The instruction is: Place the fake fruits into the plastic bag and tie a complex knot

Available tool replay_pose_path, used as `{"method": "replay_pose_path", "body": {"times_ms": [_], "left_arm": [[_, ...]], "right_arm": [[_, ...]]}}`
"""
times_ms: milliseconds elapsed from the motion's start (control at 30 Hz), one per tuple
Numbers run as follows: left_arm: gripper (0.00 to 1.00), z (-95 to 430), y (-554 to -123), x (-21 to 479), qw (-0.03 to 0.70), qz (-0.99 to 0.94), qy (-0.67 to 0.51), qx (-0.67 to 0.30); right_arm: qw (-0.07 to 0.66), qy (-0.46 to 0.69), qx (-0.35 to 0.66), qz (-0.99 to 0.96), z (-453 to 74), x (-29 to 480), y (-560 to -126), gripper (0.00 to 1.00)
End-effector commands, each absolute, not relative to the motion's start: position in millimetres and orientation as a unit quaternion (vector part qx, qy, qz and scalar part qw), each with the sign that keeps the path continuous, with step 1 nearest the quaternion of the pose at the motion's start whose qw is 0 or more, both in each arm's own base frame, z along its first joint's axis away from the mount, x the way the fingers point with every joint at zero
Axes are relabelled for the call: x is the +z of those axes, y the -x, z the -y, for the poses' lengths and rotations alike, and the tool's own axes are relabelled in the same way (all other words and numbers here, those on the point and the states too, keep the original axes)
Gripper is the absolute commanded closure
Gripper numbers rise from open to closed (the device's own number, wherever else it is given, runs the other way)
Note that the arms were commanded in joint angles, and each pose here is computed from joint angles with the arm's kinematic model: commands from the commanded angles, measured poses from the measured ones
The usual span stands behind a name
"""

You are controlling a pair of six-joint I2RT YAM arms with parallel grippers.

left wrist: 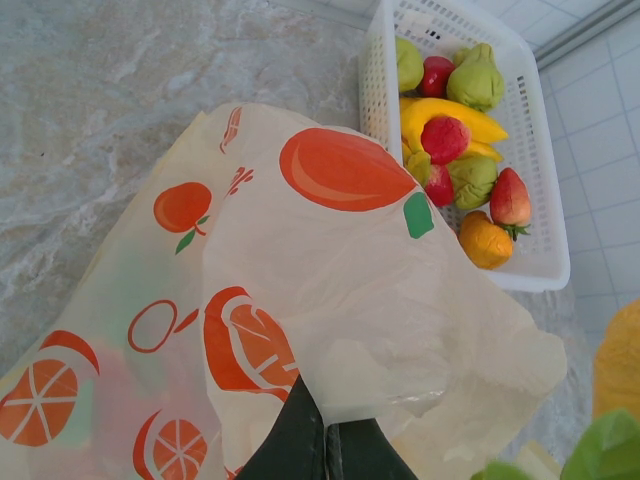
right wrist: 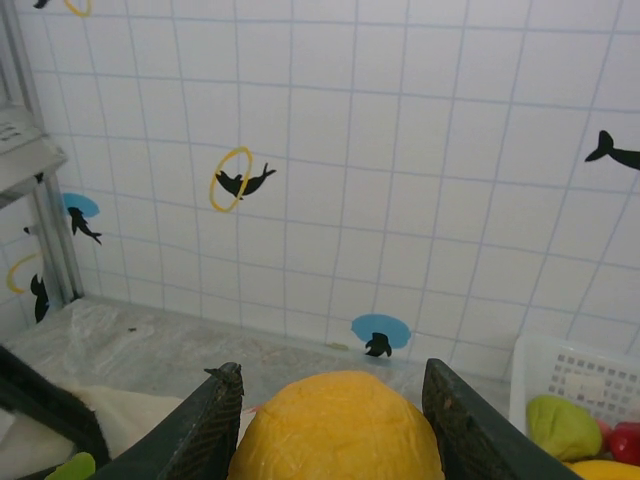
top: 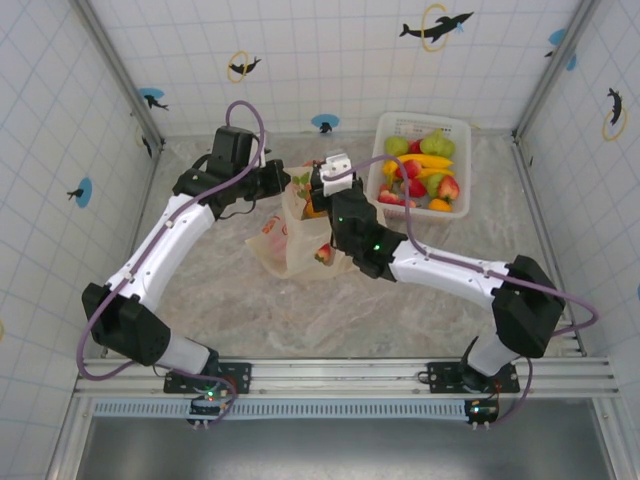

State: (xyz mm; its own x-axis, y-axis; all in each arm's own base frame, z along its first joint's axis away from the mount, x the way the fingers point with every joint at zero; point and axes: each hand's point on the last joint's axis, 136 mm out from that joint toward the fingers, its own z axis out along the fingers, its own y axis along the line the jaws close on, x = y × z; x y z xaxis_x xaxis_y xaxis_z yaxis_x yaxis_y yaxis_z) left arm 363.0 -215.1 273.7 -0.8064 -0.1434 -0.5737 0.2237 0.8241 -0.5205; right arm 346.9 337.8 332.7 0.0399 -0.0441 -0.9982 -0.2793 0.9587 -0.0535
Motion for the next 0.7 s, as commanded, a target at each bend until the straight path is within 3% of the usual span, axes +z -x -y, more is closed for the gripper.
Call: {"method": "replay_pose_path", "body": {"times_ms": [0, 467, 667], "left_arm": [[1.0, 214, -367, 274, 0.307, -0.904, -0.012, -0.298], [1.0, 219, -365, 281, 0.304, -0.899, -0.011, -0.316], [1.0, 220, -364, 285, 0.308, -0.896, -0.019, -0.32]], "right_arm": [[0.721, 0.14, 0.093, -0.672, -352, 329, -328, 0.53], [0.691, 0.204, 0.112, -0.684, -378, 271, -302, 0.51], [0.661, 0.194, 0.157, -0.707, -378, 252, -323, 0.51]]}}
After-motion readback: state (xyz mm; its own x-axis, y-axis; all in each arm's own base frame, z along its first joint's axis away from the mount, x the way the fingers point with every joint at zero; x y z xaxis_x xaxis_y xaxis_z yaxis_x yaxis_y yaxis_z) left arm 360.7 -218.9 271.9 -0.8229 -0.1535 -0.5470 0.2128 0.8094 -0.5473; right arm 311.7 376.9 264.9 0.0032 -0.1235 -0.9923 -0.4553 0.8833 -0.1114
